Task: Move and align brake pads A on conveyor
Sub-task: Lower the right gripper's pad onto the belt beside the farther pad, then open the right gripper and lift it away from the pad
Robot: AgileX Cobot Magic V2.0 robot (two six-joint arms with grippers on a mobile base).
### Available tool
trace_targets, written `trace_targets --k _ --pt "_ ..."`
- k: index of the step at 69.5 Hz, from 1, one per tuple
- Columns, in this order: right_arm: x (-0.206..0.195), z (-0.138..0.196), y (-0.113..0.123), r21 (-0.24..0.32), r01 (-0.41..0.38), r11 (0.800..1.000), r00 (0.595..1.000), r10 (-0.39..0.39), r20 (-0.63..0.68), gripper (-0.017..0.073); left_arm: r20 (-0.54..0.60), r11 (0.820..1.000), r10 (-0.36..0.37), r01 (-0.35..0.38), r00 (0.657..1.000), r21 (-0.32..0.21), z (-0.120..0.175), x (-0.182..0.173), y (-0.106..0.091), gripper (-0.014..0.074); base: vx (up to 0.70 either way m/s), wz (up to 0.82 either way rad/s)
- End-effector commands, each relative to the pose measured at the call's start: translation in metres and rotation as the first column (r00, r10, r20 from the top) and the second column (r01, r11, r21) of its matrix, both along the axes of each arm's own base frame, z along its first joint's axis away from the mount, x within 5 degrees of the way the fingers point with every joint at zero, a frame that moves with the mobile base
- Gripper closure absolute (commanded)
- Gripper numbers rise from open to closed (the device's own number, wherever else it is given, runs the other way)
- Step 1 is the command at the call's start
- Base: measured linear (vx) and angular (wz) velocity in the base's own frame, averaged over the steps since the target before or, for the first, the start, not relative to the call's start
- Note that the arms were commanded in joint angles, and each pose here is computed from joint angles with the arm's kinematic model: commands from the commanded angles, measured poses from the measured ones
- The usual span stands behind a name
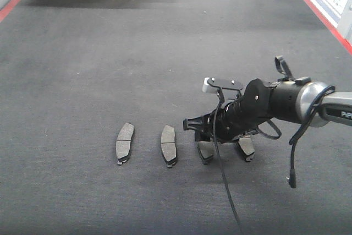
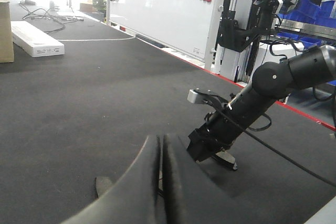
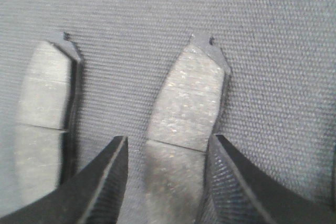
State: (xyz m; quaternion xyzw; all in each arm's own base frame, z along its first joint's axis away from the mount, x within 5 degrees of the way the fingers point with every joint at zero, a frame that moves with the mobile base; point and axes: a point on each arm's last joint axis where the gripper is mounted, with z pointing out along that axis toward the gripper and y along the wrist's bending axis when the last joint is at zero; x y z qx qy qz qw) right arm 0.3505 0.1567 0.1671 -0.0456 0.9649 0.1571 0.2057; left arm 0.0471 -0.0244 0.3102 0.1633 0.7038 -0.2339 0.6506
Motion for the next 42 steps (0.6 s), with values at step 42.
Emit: trace_targets --k 42 --pt "-0.121 0.183 -0.064 -0.212 -0.139 0.967 0.843 0.228 0.488 0.0427 0.067 0.999 -0.025 0.028 0.997 -0.045 0.013 -0.001 -0.002 0.0600 0.00 0.00"
